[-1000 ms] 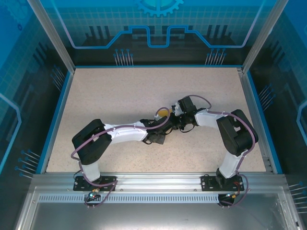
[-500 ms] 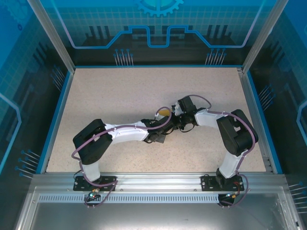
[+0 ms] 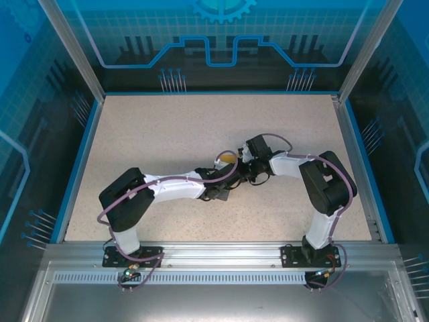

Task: Fold a paper plane with a square sheet of paper (pick it up from the middle)
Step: Fourth fold the wing at the center of the table.

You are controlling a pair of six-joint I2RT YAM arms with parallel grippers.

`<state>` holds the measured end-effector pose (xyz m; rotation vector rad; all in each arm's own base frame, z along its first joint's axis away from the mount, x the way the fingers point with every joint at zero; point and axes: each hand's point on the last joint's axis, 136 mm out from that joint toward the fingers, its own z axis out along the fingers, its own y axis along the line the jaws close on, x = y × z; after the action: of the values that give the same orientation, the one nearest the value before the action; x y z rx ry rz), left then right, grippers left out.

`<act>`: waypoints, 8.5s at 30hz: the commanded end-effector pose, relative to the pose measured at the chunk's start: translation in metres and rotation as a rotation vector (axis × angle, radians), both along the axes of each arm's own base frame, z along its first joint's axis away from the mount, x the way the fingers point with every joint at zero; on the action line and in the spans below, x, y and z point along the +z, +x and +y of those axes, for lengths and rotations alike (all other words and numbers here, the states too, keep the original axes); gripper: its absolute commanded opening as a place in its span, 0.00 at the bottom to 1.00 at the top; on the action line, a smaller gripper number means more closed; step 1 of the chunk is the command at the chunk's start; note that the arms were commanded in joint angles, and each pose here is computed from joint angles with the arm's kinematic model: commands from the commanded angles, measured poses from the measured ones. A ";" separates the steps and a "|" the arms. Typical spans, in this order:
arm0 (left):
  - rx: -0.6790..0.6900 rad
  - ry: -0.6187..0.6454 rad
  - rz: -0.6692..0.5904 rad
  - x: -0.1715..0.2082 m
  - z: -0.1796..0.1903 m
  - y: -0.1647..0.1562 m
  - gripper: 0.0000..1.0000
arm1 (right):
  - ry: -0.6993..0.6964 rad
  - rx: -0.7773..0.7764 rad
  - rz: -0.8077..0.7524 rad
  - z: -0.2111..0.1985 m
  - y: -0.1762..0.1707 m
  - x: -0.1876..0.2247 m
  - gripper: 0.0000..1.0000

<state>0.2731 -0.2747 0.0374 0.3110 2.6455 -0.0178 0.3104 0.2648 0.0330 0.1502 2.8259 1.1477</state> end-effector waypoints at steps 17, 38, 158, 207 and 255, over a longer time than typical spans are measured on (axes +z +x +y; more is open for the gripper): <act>-0.036 -0.008 -0.001 0.003 -0.009 0.000 0.46 | -0.016 0.003 0.001 -0.003 -0.002 0.006 0.12; -0.058 0.024 0.006 -0.010 -0.013 0.004 0.40 | 0.040 -0.022 0.009 -0.003 0.000 0.010 0.13; 0.045 -0.830 0.423 -0.018 0.013 0.022 0.00 | 0.089 -0.015 -0.071 0.033 0.024 0.026 0.14; -0.077 -0.329 0.164 -0.010 0.016 0.010 0.53 | -0.027 0.050 -0.033 0.021 0.003 0.016 0.20; -0.116 -0.145 0.023 -0.006 0.001 0.012 0.02 | -0.022 -0.009 -0.096 -0.008 0.010 0.050 0.26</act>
<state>0.2900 -0.2666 0.0236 0.4107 2.6302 -0.2057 0.3220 0.2659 0.0659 0.1213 2.7871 1.0922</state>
